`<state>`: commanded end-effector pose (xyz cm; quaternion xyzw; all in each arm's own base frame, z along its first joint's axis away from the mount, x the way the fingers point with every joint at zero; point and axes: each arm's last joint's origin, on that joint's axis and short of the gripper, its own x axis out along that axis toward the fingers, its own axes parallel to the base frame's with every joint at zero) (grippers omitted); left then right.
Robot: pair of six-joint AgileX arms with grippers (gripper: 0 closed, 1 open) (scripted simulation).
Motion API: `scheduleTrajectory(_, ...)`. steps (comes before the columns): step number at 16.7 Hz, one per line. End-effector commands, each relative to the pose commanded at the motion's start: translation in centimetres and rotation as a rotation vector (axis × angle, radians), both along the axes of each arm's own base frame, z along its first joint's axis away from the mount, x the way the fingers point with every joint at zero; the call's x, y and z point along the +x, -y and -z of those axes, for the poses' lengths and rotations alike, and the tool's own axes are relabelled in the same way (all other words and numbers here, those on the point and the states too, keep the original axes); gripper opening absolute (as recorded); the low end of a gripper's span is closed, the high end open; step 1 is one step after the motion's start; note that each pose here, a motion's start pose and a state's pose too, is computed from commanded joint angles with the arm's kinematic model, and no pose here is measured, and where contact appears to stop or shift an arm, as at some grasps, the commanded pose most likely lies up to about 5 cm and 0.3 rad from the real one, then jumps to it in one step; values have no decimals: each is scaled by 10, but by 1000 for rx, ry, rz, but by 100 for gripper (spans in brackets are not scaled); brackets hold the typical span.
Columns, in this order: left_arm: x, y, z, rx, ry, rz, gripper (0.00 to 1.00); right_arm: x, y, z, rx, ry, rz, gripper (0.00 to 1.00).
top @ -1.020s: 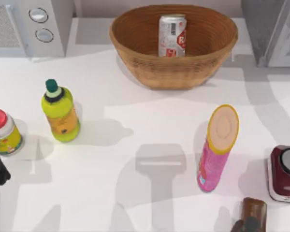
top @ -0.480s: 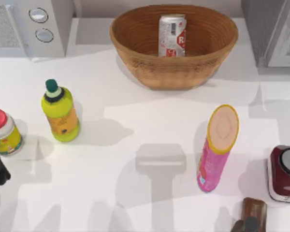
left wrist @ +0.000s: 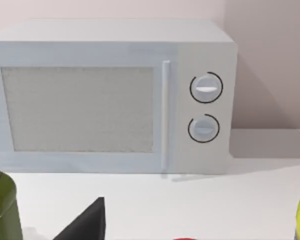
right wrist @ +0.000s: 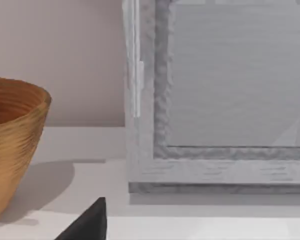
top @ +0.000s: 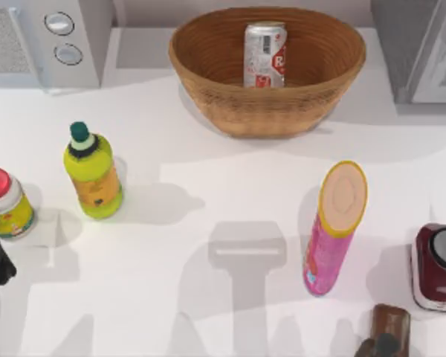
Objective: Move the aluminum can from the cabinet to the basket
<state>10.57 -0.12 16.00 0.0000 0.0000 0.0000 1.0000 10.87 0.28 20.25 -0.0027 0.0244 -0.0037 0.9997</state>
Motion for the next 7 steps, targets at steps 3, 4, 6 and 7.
scheduleTrajectory(3, 0, 0, 0, 0, 0, 0, 100, -3, 3, 33, 4, 33, -5, 100)
scheduleTrajectory(4, 0, 0, 0, 0, 0, 0, 100, -3, 4, 38, 5, 42, -7, 100)
scheduleTrajectory(6, 0, 0, 0, 0, 0, 0, 100, -3, 4, 42, 5, 49, -7, 100)
scheduleTrajectory(7, 0, 0, 0, 0, 0, 0, 100, -3, 4, 42, 5, 49, -7, 100)
